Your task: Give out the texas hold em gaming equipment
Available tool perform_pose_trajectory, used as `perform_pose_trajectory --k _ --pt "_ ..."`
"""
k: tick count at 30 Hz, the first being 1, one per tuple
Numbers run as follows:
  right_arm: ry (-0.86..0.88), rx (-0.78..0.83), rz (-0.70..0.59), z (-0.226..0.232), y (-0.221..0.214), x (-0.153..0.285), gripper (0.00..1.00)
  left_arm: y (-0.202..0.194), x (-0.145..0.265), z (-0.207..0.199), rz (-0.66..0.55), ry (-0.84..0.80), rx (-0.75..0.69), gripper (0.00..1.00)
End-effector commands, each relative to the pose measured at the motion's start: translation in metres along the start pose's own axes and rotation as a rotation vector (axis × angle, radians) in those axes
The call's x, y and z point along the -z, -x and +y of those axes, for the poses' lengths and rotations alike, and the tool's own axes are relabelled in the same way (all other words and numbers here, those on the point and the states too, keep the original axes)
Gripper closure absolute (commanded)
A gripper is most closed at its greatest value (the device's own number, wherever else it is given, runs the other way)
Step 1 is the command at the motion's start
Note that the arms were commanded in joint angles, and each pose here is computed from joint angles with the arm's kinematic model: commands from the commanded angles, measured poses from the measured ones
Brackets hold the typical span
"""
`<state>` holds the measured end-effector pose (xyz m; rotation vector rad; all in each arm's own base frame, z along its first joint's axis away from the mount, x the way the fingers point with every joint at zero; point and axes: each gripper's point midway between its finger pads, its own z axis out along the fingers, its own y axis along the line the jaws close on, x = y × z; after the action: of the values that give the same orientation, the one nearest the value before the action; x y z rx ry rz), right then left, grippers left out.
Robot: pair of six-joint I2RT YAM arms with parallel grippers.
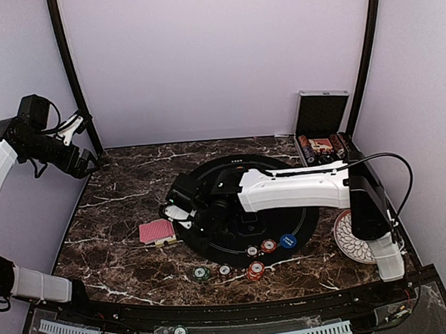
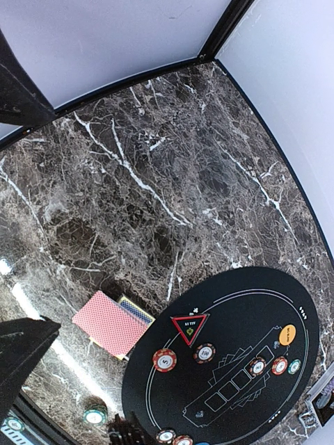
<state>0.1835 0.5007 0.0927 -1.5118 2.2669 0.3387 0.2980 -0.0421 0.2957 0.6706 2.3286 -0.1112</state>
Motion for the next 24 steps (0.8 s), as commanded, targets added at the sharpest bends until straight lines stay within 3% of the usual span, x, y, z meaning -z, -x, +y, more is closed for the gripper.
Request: perform_pose_trajectory --k 1,12,24 --pt "-0.049 -0.065 -0.031 -0.022 0.014 0.005 0.75 -0.002 0.010 -0.006 -0.008 -0.003 -0.013 0.01" --pt "0.056 0.036 0.001 0.015 -0.014 0.002 0.29 -0.003 0.009 -0.008 -0.008 -0.013 -0.013 0.01" --pt "0.090 0.126 0.086 0.051 -0.048 -0.015 0.24 -0.003 0.007 -0.009 -0.006 -0.021 -0.011 0.01"
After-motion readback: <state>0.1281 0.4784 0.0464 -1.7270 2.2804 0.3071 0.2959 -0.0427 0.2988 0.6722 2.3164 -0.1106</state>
